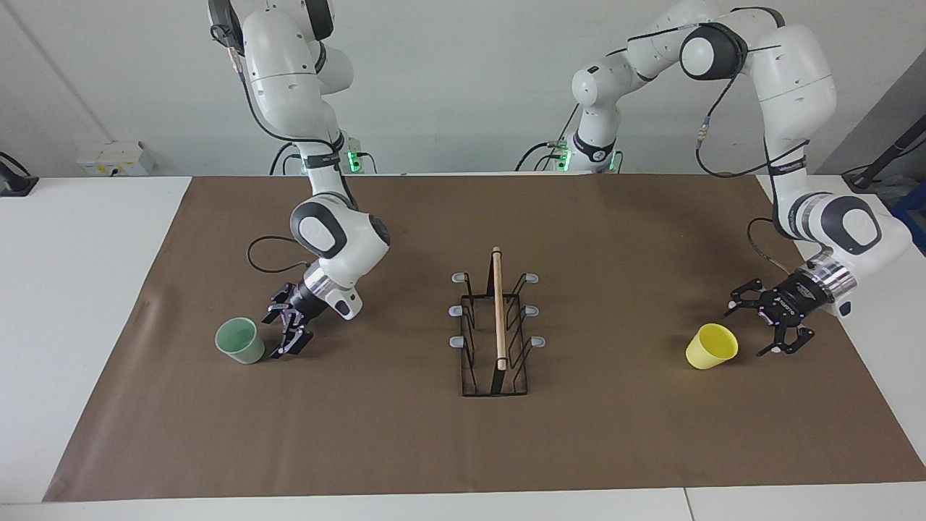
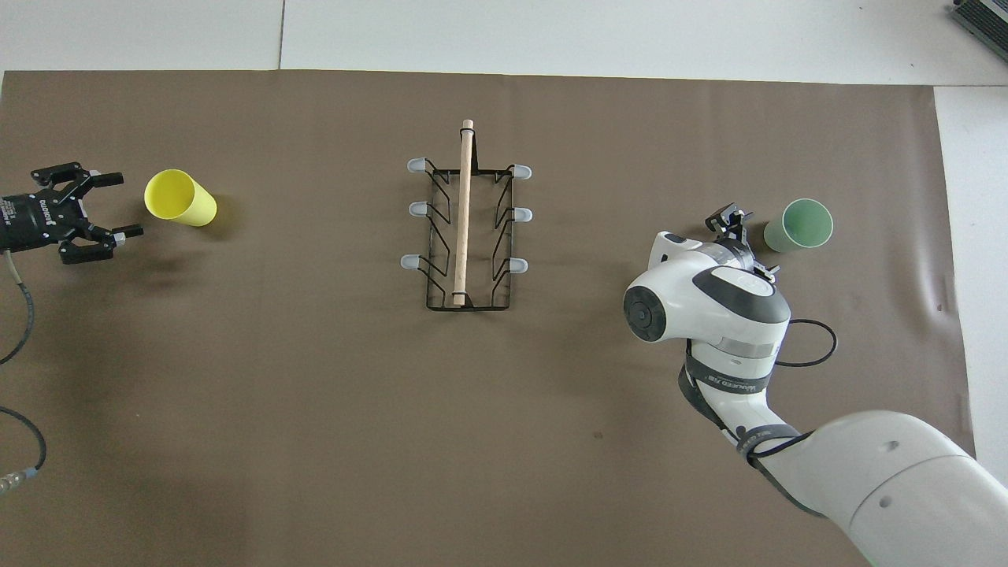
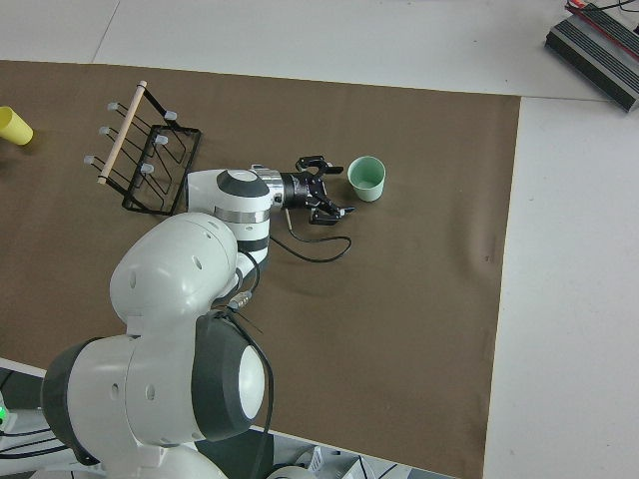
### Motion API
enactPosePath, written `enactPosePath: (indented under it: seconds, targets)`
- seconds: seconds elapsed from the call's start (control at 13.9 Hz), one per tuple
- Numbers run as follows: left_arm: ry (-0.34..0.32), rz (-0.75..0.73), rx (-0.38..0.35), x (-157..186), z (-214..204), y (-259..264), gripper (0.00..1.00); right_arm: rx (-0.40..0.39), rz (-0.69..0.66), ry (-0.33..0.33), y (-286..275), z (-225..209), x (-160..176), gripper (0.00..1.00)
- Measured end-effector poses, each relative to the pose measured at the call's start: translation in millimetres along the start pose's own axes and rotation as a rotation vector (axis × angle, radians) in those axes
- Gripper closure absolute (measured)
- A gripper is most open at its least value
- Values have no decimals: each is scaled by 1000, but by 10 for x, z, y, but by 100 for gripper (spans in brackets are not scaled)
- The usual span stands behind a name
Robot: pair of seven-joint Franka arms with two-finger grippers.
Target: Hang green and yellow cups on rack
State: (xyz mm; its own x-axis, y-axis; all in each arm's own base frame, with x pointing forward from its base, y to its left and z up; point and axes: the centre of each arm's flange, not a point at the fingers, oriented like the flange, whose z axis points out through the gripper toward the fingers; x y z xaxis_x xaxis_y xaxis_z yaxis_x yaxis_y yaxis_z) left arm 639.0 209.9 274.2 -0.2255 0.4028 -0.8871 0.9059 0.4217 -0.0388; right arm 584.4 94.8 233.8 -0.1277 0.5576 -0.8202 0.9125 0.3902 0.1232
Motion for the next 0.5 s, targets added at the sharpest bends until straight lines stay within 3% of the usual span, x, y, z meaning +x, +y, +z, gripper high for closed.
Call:
enactPosePath:
  seconds: [0.29,0.5]
  targets:
    - [-33,32,-22,187,86,-92,0,-5,46,-25,-31,131,-103,0]
    - [-115,57,-61,280,219,-182,0,-23,55,-27,-55,234,-175,0]
